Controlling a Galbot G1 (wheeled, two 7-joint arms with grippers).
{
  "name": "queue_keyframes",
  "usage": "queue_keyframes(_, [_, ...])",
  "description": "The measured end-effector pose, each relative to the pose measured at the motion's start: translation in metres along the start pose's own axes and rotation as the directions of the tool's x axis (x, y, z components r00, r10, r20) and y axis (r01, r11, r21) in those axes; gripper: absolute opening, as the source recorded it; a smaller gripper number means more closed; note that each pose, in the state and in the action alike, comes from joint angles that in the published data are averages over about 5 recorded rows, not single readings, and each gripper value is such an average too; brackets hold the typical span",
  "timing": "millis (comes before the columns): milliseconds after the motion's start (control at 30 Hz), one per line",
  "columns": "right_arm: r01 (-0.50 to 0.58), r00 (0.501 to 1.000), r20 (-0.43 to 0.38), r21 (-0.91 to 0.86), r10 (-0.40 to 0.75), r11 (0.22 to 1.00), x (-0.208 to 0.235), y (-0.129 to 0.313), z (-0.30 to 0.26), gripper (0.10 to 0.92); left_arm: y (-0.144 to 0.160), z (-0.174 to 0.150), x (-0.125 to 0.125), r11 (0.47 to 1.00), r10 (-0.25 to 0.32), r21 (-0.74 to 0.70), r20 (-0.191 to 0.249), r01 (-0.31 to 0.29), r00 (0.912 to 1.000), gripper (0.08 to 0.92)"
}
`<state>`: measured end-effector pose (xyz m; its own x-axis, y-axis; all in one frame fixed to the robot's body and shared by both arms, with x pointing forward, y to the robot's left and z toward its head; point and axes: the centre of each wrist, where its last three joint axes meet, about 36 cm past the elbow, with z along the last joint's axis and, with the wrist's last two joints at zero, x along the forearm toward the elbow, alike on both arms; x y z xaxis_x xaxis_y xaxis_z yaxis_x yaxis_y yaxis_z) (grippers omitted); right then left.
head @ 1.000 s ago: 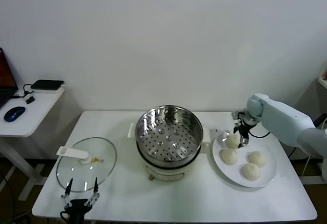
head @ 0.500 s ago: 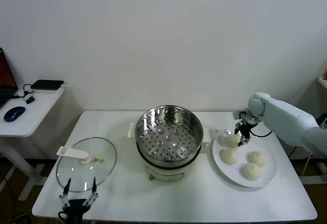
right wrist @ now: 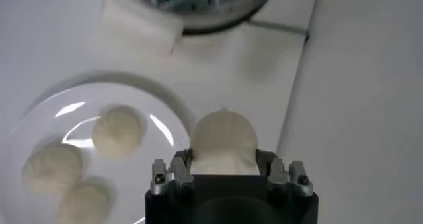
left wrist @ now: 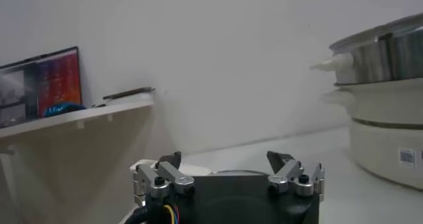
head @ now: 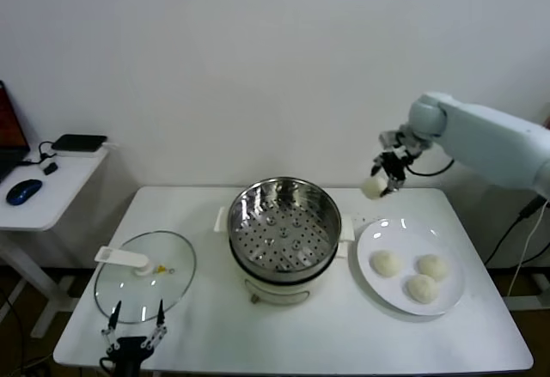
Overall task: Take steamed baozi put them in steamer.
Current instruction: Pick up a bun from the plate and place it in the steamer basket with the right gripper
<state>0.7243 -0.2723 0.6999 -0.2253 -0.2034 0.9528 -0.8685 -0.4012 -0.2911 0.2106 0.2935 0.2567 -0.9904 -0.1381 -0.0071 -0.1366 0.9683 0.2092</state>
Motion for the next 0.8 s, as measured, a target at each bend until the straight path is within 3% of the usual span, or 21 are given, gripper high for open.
queue_keyframes(267, [-0.023,0.996,0.085,0.315,-0.004,0.949,0.015,-0.032,-0.090,0.645,-0.002,-0.002,-0.001,1.000,-0.005,0.003,0.012,0.004,0.9999,0.823])
queue_keyframes(533, [0.001,0.996,0.068,0.594,-0.052,0.805,-0.016,-0.061,-0.154,0.648,0.002,-0.004,-0.003,1.000,-0.019,0.001,0.022,0.019,0.9996,0.823])
queue_keyframes(800, [0.044,0.991,0.050,0.737,-0.120,0.674,-0.059,-0.083,-0.181,0.653,0.007,-0.003,-0.001,0.999,-0.032,-0.003,0.022,0.032,0.9992,0.823])
